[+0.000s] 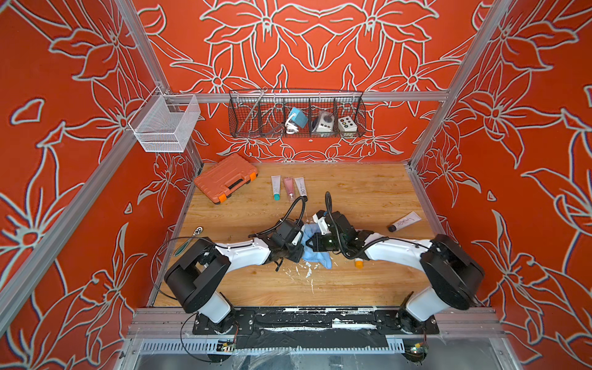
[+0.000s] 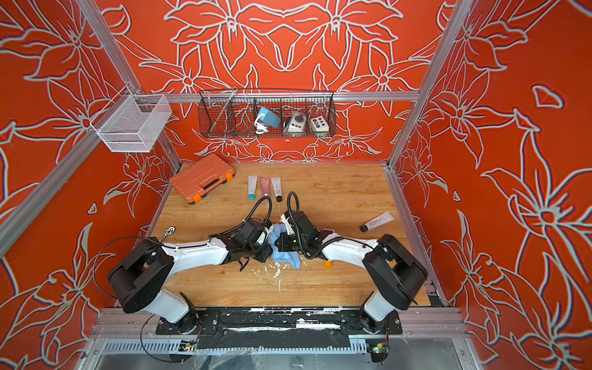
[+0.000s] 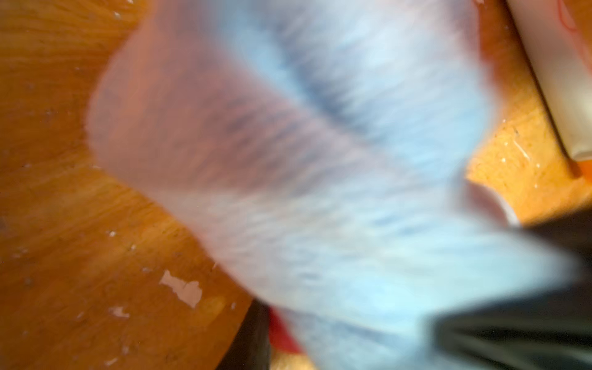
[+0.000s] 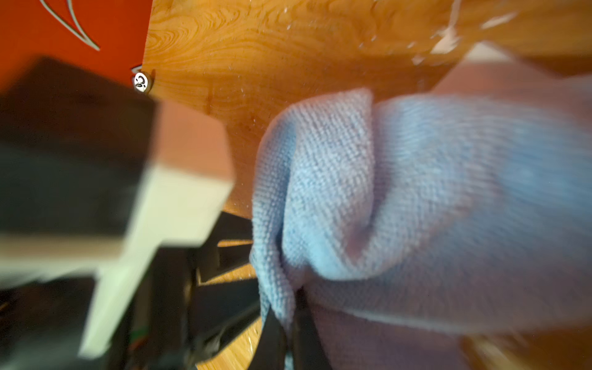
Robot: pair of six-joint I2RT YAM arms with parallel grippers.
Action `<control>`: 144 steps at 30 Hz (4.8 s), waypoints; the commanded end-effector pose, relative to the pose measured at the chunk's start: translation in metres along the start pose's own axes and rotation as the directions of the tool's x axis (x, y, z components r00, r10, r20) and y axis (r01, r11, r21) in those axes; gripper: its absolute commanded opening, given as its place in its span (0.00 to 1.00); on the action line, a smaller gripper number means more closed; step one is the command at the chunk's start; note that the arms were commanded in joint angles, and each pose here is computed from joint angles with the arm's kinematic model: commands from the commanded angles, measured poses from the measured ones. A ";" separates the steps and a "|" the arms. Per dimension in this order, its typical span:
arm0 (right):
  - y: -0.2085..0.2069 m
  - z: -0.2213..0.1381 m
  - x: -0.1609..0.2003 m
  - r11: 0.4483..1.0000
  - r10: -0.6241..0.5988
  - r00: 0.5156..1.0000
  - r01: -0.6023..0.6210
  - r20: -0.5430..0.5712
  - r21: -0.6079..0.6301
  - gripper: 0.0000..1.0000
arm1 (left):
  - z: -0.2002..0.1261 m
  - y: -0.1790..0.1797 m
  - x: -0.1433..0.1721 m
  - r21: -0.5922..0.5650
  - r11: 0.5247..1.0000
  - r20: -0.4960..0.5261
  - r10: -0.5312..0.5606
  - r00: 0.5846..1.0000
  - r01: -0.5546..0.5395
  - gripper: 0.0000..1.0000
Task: Wipe the surface of the toothpaste tube
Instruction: Move the toothpaste to the center of the board.
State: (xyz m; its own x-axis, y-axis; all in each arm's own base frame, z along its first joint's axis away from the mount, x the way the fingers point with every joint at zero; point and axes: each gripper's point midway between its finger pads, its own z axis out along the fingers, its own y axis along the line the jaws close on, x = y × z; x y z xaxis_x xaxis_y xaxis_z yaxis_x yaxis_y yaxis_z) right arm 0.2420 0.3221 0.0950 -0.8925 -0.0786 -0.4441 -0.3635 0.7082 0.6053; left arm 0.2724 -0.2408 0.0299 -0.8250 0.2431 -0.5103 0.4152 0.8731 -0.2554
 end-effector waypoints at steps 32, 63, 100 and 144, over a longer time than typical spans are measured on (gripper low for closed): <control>-0.024 -0.265 -0.030 0.891 -0.283 0.923 0.153 0.261 0.427 0.00 | 0.081 0.004 -0.174 -0.264 0.869 0.224 -0.367 0.903 0.419 0.13; -0.074 -0.283 -0.018 0.752 -0.324 0.927 0.131 0.188 0.646 0.00 | 0.033 -0.009 -0.230 -0.202 0.905 0.235 -0.326 0.916 0.374 0.61; -0.158 -0.268 -0.040 0.785 0.050 0.906 -0.295 0.420 0.544 0.00 | 0.027 -0.217 -0.032 0.000 0.997 0.043 0.072 0.996 -0.072 0.72; -0.164 -0.266 -0.040 0.805 0.085 0.899 -0.316 0.431 0.502 0.00 | 0.083 -0.196 -0.027 -0.105 0.991 -0.023 0.076 0.997 -0.078 0.39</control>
State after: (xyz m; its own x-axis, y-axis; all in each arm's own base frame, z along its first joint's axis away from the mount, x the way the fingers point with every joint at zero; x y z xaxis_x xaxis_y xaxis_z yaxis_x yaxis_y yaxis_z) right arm 0.2647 0.0232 0.1880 -0.7279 0.2844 -0.6240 0.1247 0.9496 0.2875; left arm 0.2440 -0.4559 0.0308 -0.8023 0.3082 -0.5112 0.4317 0.8910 -0.1405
